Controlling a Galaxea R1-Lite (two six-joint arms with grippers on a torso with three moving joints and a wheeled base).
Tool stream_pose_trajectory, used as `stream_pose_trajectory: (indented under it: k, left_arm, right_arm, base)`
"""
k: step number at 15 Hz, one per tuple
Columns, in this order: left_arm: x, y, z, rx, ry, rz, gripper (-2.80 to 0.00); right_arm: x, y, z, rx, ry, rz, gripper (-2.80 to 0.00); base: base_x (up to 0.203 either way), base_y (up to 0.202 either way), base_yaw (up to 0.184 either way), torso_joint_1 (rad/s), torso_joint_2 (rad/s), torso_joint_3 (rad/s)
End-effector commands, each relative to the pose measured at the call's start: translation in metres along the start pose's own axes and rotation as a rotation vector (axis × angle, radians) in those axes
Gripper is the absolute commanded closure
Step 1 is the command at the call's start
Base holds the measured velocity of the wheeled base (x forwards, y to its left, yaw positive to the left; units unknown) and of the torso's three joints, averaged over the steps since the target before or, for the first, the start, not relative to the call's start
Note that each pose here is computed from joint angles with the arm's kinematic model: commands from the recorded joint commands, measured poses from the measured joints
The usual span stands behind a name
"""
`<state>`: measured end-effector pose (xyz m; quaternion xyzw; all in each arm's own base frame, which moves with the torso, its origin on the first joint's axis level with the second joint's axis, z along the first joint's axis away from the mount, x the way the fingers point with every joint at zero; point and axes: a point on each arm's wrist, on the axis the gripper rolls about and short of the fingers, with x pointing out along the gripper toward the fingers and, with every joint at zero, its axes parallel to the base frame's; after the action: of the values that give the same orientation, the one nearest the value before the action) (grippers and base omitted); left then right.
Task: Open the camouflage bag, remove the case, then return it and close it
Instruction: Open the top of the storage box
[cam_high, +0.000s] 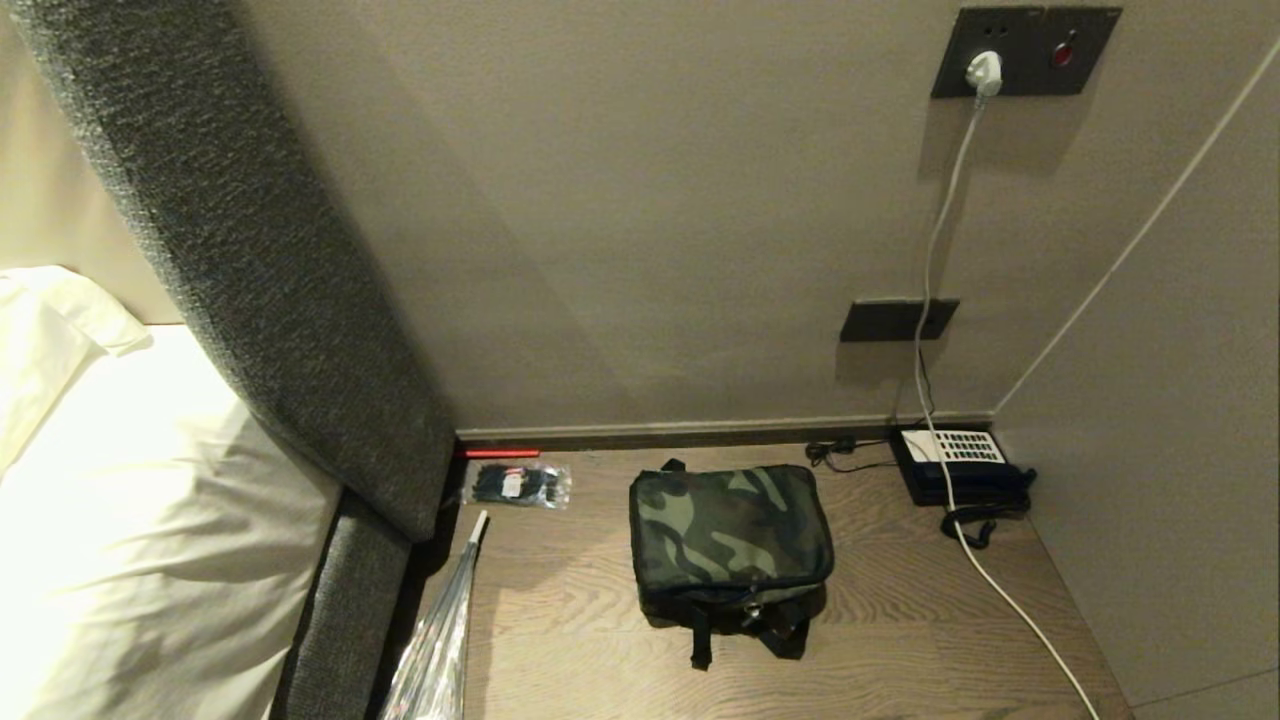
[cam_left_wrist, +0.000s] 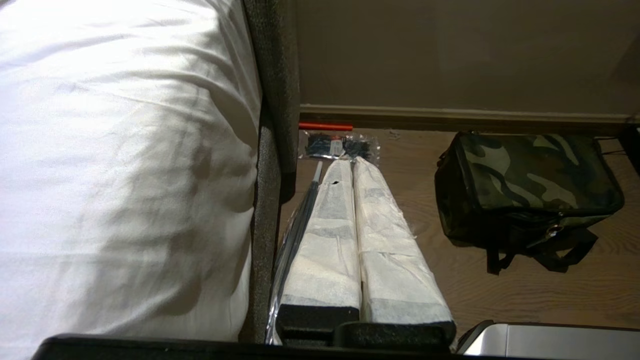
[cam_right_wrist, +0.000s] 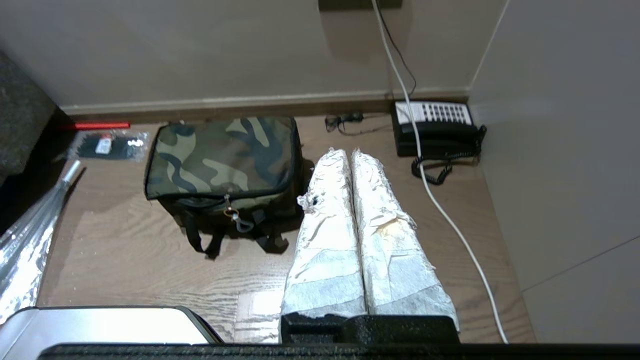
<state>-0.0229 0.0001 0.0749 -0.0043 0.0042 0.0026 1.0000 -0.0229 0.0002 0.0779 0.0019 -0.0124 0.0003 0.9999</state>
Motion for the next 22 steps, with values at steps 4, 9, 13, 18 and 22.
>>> stream_pose_trajectory:
  k: [4,9,13,18,22]
  left_arm:
    - [0.0001,0.0000,-0.0003,-0.001,0.001,0.001,0.00]
    - [0.0000,0.0000,-0.0001,0.002,0.001,0.001,0.00]
    - [0.0000,0.0000,-0.0001,0.001,0.001,0.003,0.00]
    - [0.0000,0.0000,-0.0001,0.002,0.001,0.003,0.00]
    - [0.0000,0.0000,-0.0001,0.001,0.001,0.003,0.00]
  right_arm:
    - [0.0002,0.0000,-0.0049,0.001,0.003,0.001,0.00]
    - [0.0001,0.0000,-0.0044,0.001,0.001,0.001,0.00]
    - [0.0001,0.0000,-0.0046,0.000,0.002,0.001,0.00]
    - [0.0002,0.0000,-0.0049,0.001,0.003,0.001,0.00]
    - [0.0002,0.0000,-0.0049,-0.001,0.003,0.001,0.00]
  base:
    - [0.000,0.000,0.000,0.002,0.00,-0.197]
    - [0.000,0.000,0.000,0.004,0.00,-0.199]
    - [0.000,0.000,0.000,0.001,0.00,-0.200]
    - [0.000,0.000,0.000,0.001,0.00,-0.192]
    - [0.000,0.000,0.000,0.002,0.00,-0.197]
